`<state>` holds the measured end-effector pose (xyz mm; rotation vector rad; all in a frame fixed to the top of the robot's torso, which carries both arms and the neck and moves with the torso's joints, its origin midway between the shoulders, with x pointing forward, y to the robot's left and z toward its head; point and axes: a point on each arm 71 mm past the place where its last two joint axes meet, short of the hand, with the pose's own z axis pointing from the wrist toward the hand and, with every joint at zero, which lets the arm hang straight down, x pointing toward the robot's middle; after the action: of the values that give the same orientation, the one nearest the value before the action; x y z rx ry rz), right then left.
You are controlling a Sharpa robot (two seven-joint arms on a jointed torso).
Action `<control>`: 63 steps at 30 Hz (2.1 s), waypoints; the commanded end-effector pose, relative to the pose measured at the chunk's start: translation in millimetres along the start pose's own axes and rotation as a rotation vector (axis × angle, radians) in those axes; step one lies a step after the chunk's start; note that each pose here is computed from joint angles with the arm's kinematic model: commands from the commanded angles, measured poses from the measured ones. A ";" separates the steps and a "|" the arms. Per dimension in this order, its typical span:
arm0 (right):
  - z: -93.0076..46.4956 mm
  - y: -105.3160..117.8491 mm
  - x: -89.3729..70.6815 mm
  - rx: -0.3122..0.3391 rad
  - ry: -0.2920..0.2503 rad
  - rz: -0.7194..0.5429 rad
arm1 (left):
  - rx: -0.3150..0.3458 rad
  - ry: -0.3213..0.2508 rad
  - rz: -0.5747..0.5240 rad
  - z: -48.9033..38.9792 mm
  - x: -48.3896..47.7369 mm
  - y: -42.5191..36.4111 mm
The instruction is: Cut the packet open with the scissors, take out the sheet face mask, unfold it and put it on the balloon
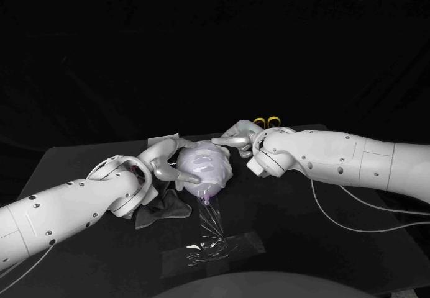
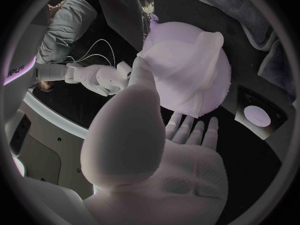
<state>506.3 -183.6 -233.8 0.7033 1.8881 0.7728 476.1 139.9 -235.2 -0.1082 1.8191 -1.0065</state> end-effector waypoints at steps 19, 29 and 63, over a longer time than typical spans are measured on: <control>1.4 3.7 11.2 0.014 0.080 -0.032 | -0.005 0.031 -0.010 -0.3 5.1 0.0; 2.1 6.3 12.5 0.006 0.061 -0.010 | -0.005 0.033 -0.012 -0.2 5.4 -0.4; 16.3 9.8 1.8 -0.063 -0.024 -0.047 | -0.005 0.037 -0.012 -0.2 5.9 -0.6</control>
<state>521.0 -176.3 -233.2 0.7231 1.8182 0.7703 475.5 139.0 -235.2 -0.1111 1.8226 -1.0117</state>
